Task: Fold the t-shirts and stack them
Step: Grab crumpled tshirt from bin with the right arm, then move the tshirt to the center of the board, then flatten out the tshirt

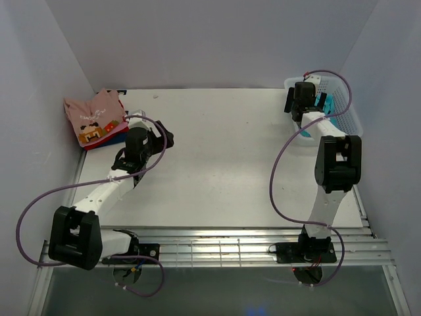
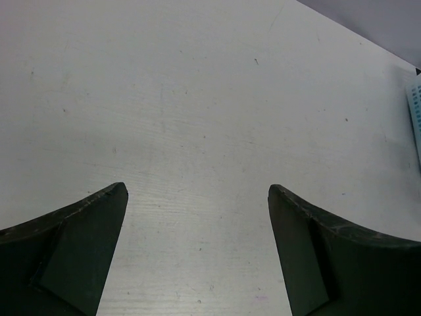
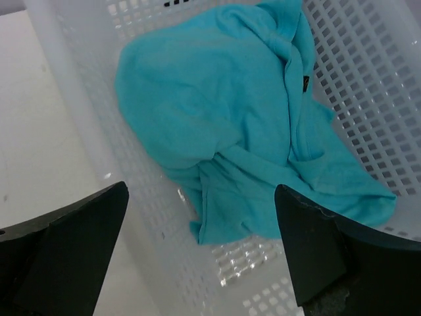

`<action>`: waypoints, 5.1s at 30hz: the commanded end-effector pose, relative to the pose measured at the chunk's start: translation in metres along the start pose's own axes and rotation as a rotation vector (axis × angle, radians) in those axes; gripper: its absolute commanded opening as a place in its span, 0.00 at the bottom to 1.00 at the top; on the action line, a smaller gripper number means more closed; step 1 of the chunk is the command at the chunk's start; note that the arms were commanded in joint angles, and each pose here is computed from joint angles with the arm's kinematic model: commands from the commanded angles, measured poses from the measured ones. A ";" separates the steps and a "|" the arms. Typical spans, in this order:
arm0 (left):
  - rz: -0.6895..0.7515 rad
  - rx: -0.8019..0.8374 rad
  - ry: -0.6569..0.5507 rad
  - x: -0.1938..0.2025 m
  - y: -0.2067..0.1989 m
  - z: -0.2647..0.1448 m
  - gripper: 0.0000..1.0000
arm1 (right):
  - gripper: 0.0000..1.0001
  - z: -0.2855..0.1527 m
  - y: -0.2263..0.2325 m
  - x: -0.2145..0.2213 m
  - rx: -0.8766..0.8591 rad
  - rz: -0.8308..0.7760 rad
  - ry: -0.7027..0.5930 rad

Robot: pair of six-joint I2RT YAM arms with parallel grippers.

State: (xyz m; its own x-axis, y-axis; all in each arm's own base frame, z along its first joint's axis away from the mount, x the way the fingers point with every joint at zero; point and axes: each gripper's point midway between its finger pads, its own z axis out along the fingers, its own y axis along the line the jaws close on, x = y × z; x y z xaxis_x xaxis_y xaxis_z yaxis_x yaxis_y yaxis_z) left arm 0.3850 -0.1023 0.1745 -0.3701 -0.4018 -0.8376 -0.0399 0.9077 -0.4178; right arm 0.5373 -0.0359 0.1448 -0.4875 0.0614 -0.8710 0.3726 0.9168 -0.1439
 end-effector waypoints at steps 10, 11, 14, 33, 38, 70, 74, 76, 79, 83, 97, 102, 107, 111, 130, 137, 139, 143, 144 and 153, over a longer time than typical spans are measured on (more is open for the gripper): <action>0.029 0.002 0.097 0.038 0.008 0.020 0.98 | 0.99 0.072 -0.020 -0.027 -0.020 0.075 0.005; 0.029 -0.005 0.112 0.043 0.011 0.023 0.98 | 0.99 0.074 -0.021 -0.026 -0.018 0.075 0.011; 0.027 -0.009 0.124 0.047 0.012 0.026 0.98 | 1.00 0.082 -0.014 0.000 -0.037 0.060 0.082; 0.017 0.013 0.120 0.043 0.006 0.022 0.98 | 0.08 0.082 0.016 0.037 -0.197 0.052 0.199; -0.002 0.041 0.128 0.045 0.001 0.018 0.98 | 0.08 0.036 0.018 -0.028 -0.269 0.050 0.083; -0.094 0.132 -0.001 0.021 -0.009 -0.067 0.94 | 0.08 -0.261 0.091 0.016 -0.599 -0.003 0.024; -0.087 0.128 0.070 0.049 -0.004 -0.067 0.86 | 0.37 -0.225 0.048 0.112 -0.356 -0.030 0.170; -0.069 0.073 0.146 0.078 0.011 -0.065 0.84 | 0.56 -0.218 0.031 0.146 -0.279 -0.056 0.221; -0.027 0.025 0.193 0.102 0.019 -0.065 0.84 | 0.62 -0.218 0.028 0.163 -0.279 -0.068 0.243; 0.029 0.023 0.246 0.131 0.011 -0.071 0.84 | 0.62 -0.227 0.036 0.154 -0.347 -0.048 0.203; 0.046 -0.205 0.263 0.156 0.048 -0.074 0.83 | 0.63 -0.250 0.023 0.134 -0.401 -0.002 0.123; 0.036 -0.195 0.265 0.163 0.048 -0.069 0.83 | 0.63 -0.254 0.019 0.131 -0.408 0.008 0.103; -0.001 -0.178 0.292 0.172 0.043 -0.066 0.80 | 0.63 -0.256 0.012 0.130 -0.389 0.011 0.098; 0.002 -0.186 0.302 0.176 0.045 -0.065 0.80 | 0.63 -0.256 0.011 0.132 -0.386 0.015 0.098; 0.027 -0.184 0.351 0.193 0.040 -0.051 0.47 | 0.62 -0.241 0.038 0.143 -0.434 -0.002 0.132; 0.057 -0.218 0.367 0.193 0.044 -0.053 0.00 | 0.63 -0.235 0.087 0.116 -0.590 -0.044 0.080; 0.060 -0.220 0.369 0.193 0.044 -0.053 0.00 | 0.63 -0.233 0.102 0.103 -0.633 -0.065 0.044; 0.068 -0.235 0.359 0.191 0.046 -0.057 0.00 | 0.63 -0.217 0.130 0.081 -0.652 -0.116 0.022; 0.061 -0.231 0.338 0.183 0.043 -0.057 0.00 | 0.63 -0.215 0.134 0.077 -0.654 -0.124 0.018; 0.075 -0.211 0.117 0.079 0.011 -0.076 0.00 | 0.62 -0.179 0.179 0.085 -0.673 -0.201 0.078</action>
State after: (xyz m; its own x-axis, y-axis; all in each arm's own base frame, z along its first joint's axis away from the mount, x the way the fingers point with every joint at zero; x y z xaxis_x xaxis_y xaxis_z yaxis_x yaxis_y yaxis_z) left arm 0.2743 -0.1258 0.0762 -0.5842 -0.3258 -0.7434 -0.1874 0.9453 -0.2671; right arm 0.4052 0.1889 0.1242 -0.5870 -0.1101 -0.8021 -0.2421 0.9693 0.0441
